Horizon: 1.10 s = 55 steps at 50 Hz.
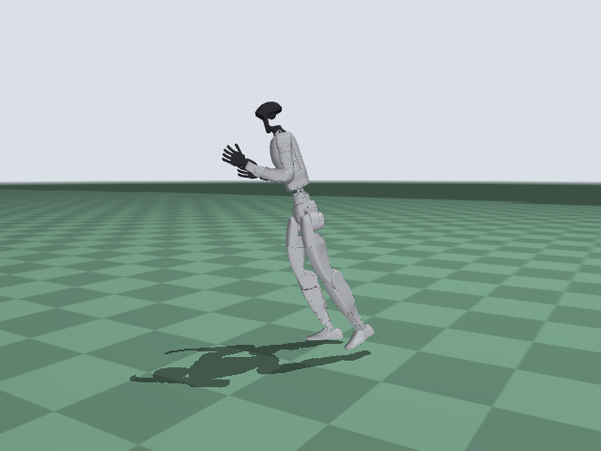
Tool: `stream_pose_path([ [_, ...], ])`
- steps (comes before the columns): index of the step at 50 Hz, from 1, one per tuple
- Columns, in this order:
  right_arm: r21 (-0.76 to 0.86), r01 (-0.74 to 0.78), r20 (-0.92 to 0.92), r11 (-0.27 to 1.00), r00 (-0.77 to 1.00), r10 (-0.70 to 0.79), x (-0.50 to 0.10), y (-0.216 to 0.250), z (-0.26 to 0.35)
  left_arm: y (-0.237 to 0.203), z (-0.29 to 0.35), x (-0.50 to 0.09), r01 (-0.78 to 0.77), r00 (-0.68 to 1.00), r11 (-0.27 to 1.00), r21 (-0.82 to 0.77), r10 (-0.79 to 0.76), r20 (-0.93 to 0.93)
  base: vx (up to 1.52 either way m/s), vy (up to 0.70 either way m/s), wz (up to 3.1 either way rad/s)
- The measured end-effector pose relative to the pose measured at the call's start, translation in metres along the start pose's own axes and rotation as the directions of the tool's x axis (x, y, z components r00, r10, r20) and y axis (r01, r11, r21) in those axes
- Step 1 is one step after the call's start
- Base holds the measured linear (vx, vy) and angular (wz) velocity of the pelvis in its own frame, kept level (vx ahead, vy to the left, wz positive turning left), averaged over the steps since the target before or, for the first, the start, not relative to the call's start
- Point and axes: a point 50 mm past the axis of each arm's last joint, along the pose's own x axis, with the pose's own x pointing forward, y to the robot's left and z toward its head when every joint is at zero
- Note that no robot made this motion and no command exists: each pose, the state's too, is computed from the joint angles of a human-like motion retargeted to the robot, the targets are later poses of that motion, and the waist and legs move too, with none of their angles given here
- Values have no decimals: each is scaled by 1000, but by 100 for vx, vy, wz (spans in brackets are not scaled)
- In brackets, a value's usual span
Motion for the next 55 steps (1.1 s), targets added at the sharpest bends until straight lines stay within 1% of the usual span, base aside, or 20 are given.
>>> stream_pose_path([
  [4, -54, -18, 108, 998, 994, 24, 13, 14, -1, 14, -8, -29, 11, 996, 978, 210, 8, -92, 21, -15, -399],
  [9, -12, -8, 302, 1000, 953, 11, 49, 52, -1, 53, -25, -99, -189, 902, 926, 328, 296, -315, 32, 9, -344],
  [12, 53, -11, 433, 999, 901, -13, 65, 60, 20, 58, -3, -118, -285, 882, 951, 122, 310, -354, 60, 18, -146],
  [16, 57, -41, 576, 998, 817, 1, 66, 65, 49, 67, 20, -115, -196, 913, 979, 50, 201, -356, 71, 25, -33],
  [19, 71, -161, 628, 984, 774, 81, 64, 76, 61, 73, 26, -104, -9, 945, 946, 323, 114, -307, 70, 32, 16],
  [21, 117, -245, 603, 962, 787, 128, 61, 81, 57, 68, 20, -90, -88, 965, 959, 270, 149, -215, 71, 36, 32],
  [22, 132, -242, 582, 961, 804, 122, 60, 79, 52, 72, 17, -83, -167, 964, 923, 348, 227, -140, 72, 38, 28],
  [24, 88, -244, 468, 966, 866, 176, 55, 76, 28, 47, 3, -54, -23, 993, 952, 304, 56, -101, 71, 37, 27],
  [26, 235, -123, 232, 964, 970, 68, 45, 61, -7, 32, -10, -18, -62, 996, 937, 345, 80, -38, 68, 31, 33],
  [27, 314, -78, 97, 946, 994, 50, 35, 57, -26, 20, -15, 2, -17, 999, 925, 380, 28, -23, 70, 28, 48],
  [29, 445, 61, -121, 893, 993, -7, 9, 42, -49, 0, -2, 37, -27, 996, 944, 328, -2, 87, 75, 20, 64],
  [31, 449, 60, -192, 891, 981, 31, -9, 34, -51, -14, 24, 63, -10, 973, 929, 371, -77, 219, 79, 9, 47],
  [34, 336, 17, -209, 942, 976, 57, -18, 14, -38, -27, 63, 79, -23, 910, 968, 248, -82, 406, 90, -4, 18],
  [37, 337, 56, -226, 940, 974, 24, -18, 6, -36, -29, 75, 75, -4, 892, 997, 72, -29, 452, 99, -13, 24],
  [40, 308, 15, -203, 951, 978, 50, -10, 10, -39, -20, 66, 61, 2, 918, 997, 76, -32, 396, 103, -13, -4],
  [44, 319, -116, -114, 941, 981, 160, 15, 34, -48, 3, 32, 25, -16, 981, 990, 140, -12, 194, 95, -10, -102],
  [47, 339, -223, 70, 914, 975, 212, 53, 66, -36, 42, 0, -32, -126, 984, 904, 409, 166, -64, 91, -2, -145],
  [49, 368, -300, 250, 880, 944, 217, 80, 88, -10, 64, -7, -85, -141, 921, 869, 474, 291, -260, 95, 1, -152],
  [51, 380, -373, 427, 846, 882, 197, 99, 103, 24, 77, 3, -125, -140, 846, 891, 432, 335, -416, 100, 2, -149],
  [55, 374, -398, 631, 838, 771, 85, 108, 111, 68, 86, 30, -153, -162, 793, 905, 393, 356, -494, 106, 9, -124],
])
